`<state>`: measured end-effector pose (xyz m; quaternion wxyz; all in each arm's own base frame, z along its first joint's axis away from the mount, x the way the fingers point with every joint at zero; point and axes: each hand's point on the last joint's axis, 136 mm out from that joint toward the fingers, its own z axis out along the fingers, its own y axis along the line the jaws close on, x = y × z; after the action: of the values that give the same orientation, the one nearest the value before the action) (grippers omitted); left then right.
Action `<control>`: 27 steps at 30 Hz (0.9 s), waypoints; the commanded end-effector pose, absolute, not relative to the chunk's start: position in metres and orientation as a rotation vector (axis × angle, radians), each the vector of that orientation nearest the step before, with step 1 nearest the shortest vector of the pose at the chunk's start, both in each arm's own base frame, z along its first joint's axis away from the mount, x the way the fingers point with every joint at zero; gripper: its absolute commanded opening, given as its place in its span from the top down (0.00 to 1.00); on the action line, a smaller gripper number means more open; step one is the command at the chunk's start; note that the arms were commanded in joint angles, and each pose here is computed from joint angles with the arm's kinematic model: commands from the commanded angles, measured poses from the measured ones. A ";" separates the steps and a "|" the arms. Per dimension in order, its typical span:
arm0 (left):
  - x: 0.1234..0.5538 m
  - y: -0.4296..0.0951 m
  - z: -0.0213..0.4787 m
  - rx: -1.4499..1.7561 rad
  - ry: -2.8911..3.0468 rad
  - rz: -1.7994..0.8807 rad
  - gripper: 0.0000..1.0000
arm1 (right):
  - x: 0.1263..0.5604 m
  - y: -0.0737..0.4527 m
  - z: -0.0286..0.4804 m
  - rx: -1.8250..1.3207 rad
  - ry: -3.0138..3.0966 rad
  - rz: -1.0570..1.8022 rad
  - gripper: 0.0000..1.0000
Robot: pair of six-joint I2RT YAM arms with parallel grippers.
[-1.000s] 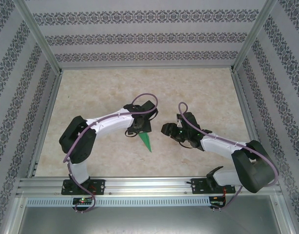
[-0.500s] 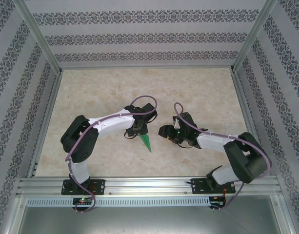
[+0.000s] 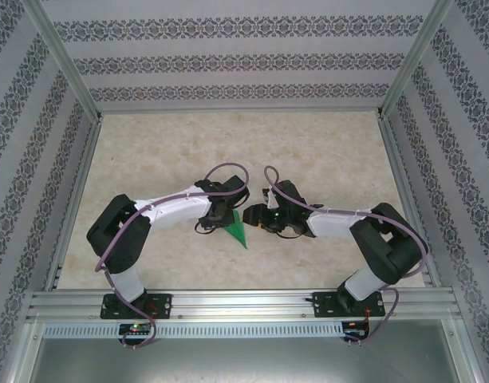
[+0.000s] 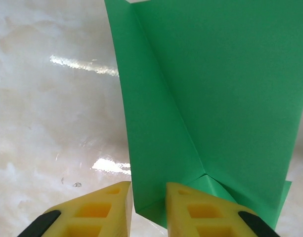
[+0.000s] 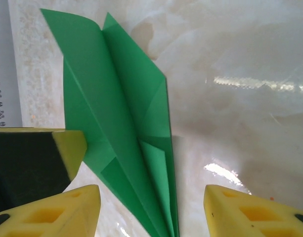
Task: Fold a paper plane with a square sheet of paper (pick it up from the middle)
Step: Turn over a paper plane at the center of the table.
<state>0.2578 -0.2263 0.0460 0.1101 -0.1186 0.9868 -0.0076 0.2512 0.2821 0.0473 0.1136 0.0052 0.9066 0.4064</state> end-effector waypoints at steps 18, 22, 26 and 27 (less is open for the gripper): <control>0.266 -0.231 0.048 -0.364 2.853 -0.134 0.76 | 0.260 0.330 0.047 -0.147 2.641 1.373 0.56; 0.267 -0.230 0.048 -0.361 2.848 -0.131 0.76 | 0.257 0.330 0.045 -0.167 2.657 1.354 0.56; 0.266 -0.231 0.049 -0.353 2.851 -0.138 0.76 | 0.253 0.330 0.042 -0.204 2.667 1.327 0.55; 0.267 -0.231 0.050 -0.354 2.848 -0.142 0.76 | 0.253 0.331 0.042 -0.210 2.665 1.332 0.55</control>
<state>0.2604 -0.2294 0.0400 0.1191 -0.1216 0.9850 -0.0286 0.2526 0.3229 0.0371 0.0691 -0.0432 0.8951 0.4384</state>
